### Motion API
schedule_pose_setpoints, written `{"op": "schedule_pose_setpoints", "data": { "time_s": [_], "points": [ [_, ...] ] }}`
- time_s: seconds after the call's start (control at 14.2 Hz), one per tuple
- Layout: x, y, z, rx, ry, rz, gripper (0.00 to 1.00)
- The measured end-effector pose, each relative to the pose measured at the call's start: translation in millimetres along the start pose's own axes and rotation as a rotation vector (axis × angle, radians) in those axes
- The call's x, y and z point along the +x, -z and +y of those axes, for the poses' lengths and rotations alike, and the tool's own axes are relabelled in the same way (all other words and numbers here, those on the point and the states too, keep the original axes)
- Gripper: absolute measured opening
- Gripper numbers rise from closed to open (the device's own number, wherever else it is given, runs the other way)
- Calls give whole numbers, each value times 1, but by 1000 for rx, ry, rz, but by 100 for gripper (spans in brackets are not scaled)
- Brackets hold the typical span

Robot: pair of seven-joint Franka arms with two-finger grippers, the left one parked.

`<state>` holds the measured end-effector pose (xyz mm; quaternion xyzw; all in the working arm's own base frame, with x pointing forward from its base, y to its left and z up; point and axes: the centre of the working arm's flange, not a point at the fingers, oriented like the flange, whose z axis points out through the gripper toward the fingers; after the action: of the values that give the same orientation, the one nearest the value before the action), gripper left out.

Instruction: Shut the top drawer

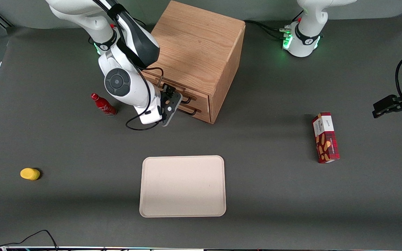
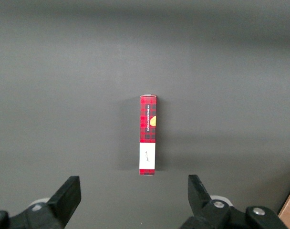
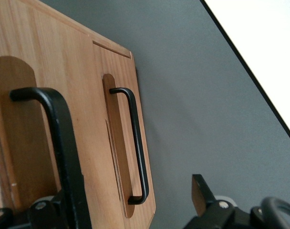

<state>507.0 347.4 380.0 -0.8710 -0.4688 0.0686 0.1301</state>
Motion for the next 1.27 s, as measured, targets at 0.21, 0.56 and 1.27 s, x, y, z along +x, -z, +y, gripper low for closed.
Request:
{"op": "schedule_pose_setpoints", "data": {
  "time_s": [0.21,0.56,1.27],
  "points": [
    [0,1,0,-1,-1,1,100],
    [-2,16,-7,-5,-2,4,100],
    [-34,104,20,47,-115,91,100]
  ]
}}
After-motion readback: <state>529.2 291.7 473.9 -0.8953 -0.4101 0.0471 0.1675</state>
